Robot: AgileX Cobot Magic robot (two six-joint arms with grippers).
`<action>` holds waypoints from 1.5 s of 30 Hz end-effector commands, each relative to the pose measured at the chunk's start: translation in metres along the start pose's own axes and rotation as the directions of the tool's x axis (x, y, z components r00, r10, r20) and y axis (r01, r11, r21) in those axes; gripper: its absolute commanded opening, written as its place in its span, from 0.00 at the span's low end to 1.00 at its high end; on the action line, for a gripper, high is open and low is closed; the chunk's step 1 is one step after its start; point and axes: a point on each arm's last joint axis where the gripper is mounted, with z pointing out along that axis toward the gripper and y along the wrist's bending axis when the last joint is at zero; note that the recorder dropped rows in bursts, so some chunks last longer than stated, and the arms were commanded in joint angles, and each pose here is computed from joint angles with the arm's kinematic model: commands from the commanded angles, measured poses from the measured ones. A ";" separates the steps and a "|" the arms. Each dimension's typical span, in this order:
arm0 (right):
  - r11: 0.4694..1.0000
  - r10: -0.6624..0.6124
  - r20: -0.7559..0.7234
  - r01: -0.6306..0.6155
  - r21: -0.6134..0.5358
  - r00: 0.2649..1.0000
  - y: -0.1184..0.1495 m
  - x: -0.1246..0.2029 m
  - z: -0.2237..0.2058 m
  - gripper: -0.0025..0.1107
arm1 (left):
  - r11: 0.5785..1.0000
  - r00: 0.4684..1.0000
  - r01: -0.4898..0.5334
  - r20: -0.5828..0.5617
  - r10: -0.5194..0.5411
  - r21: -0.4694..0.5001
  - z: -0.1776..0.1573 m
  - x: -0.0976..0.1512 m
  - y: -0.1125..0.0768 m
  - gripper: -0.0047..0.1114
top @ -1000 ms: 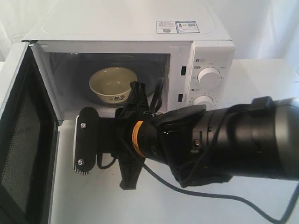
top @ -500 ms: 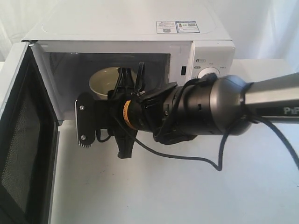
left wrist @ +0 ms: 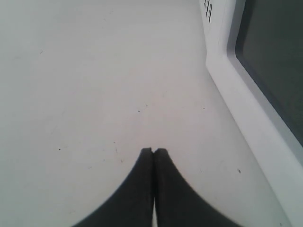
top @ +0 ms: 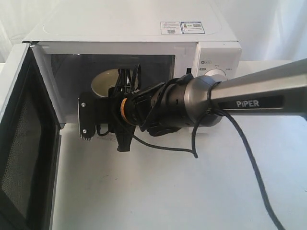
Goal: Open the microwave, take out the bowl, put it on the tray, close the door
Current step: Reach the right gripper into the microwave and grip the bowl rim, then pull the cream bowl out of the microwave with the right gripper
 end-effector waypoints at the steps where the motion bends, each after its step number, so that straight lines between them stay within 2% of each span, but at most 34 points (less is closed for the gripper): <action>1: 1.000 0.011 -0.002 -0.011 0.024 1.000 -0.009 0.001 0.008 0.45 | 1.000 1.000 0.006 0.000 -0.006 0.001 0.000 0.001 0.000 0.04; 6: 0.999 0.024 -0.009 -0.023 0.042 1.000 -0.016 0.004 0.016 0.44 | 1.000 1.000 0.006 0.000 -0.006 0.001 0.000 0.001 0.000 0.04; 26: 0.998 0.052 -0.025 -0.051 0.037 0.998 -0.018 0.020 0.056 0.44 | 1.000 1.000 0.006 0.000 -0.006 0.001 0.000 0.001 0.000 0.04; 30: 0.998 0.056 -0.026 -0.055 0.036 0.998 -0.017 0.020 0.057 0.27 | 1.000 1.000 0.006 0.000 -0.006 0.001 0.000 0.001 0.000 0.04; 34: 0.998 0.059 -0.030 -0.058 0.038 0.998 -0.017 0.020 0.057 0.02 | 1.000 1.000 0.006 0.000 -0.006 0.001 0.000 0.001 0.000 0.04; 41: 0.992 0.117 0.016 -0.118 0.053 0.993 -0.024 0.002 0.031 0.02 | 1.000 1.000 0.006 0.000 -0.006 0.001 0.000 0.001 0.000 0.04; 45: 0.989 0.149 0.037 -0.150 0.017 0.988 -0.013 -0.005 0.004 0.02 | 1.000 1.000 0.006 0.000 -0.006 0.001 0.000 0.001 0.000 0.04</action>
